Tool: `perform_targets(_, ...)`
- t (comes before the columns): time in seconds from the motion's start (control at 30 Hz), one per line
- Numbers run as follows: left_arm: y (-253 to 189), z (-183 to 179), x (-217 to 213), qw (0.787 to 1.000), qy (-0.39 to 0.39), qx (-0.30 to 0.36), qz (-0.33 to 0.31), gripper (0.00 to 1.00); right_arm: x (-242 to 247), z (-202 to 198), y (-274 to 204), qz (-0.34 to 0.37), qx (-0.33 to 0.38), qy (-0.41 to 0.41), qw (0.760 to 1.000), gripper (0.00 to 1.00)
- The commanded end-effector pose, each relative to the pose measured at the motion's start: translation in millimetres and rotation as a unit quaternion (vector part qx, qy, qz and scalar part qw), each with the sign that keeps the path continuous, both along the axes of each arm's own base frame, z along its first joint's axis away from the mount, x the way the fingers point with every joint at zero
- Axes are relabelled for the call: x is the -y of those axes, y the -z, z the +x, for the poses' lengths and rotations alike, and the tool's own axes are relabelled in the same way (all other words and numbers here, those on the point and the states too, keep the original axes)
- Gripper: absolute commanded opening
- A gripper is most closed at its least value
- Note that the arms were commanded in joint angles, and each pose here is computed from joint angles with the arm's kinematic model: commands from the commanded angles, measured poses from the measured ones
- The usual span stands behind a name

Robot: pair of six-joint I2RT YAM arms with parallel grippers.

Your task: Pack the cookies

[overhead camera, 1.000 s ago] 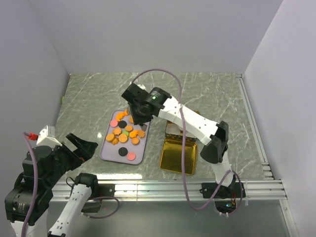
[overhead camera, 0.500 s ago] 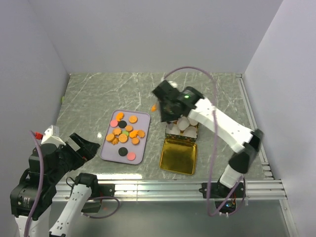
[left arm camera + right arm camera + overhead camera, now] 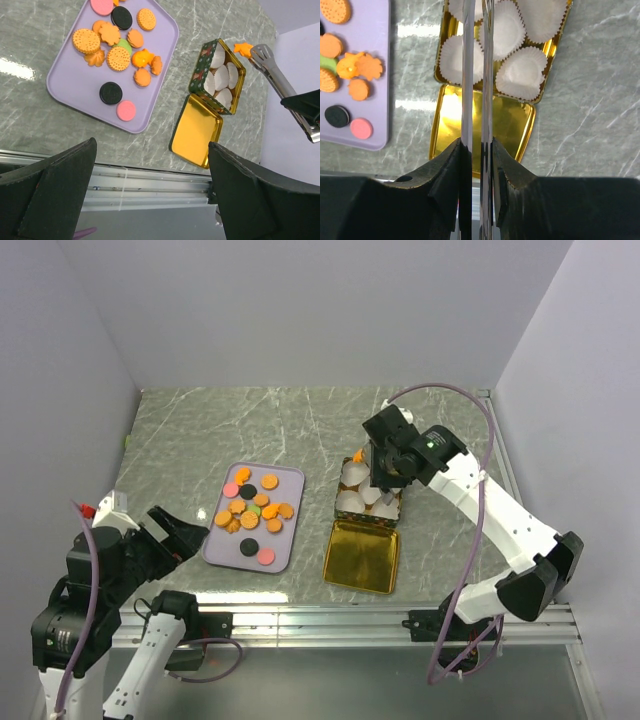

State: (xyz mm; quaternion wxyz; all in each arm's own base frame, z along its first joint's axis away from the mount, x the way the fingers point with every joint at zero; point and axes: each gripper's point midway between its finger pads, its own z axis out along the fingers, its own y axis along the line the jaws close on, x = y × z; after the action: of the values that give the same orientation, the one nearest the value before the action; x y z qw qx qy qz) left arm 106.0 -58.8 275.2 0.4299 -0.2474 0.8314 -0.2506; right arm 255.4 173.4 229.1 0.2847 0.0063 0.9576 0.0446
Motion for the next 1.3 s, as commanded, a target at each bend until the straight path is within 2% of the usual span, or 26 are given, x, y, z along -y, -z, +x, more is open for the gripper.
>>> perform_targets(0.0, -7.8, 6.1, 4.8, 1.000, 0.005, 0.017, -0.014, 0.99, -1.0, 19.0, -5.2, 0.009, 0.029, 0.003, 1.000, 0.09)
perform_targets(0.47, -6.6, 2.8, -2.6, 1.000, -0.015, 0.014, -0.007, 0.99, -12.6, 37.4, 39.7, -0.022, -0.015, -0.011, 1.000, 0.08)
perform_targets(0.9, -3.4, 8.7, -2.8, 1.000, -0.018, 0.009, -0.006, 0.99, -19.1, 38.0, 53.5, -0.015, -0.029, -0.018, 0.999, 0.11)
perform_targets(1.27, -3.7, 16.2, 1.4, 1.000, -0.014, 0.011, -0.014, 1.00, -6.2, 42.7, 53.1, -0.035, -0.028, 0.000, 0.999, 0.35)
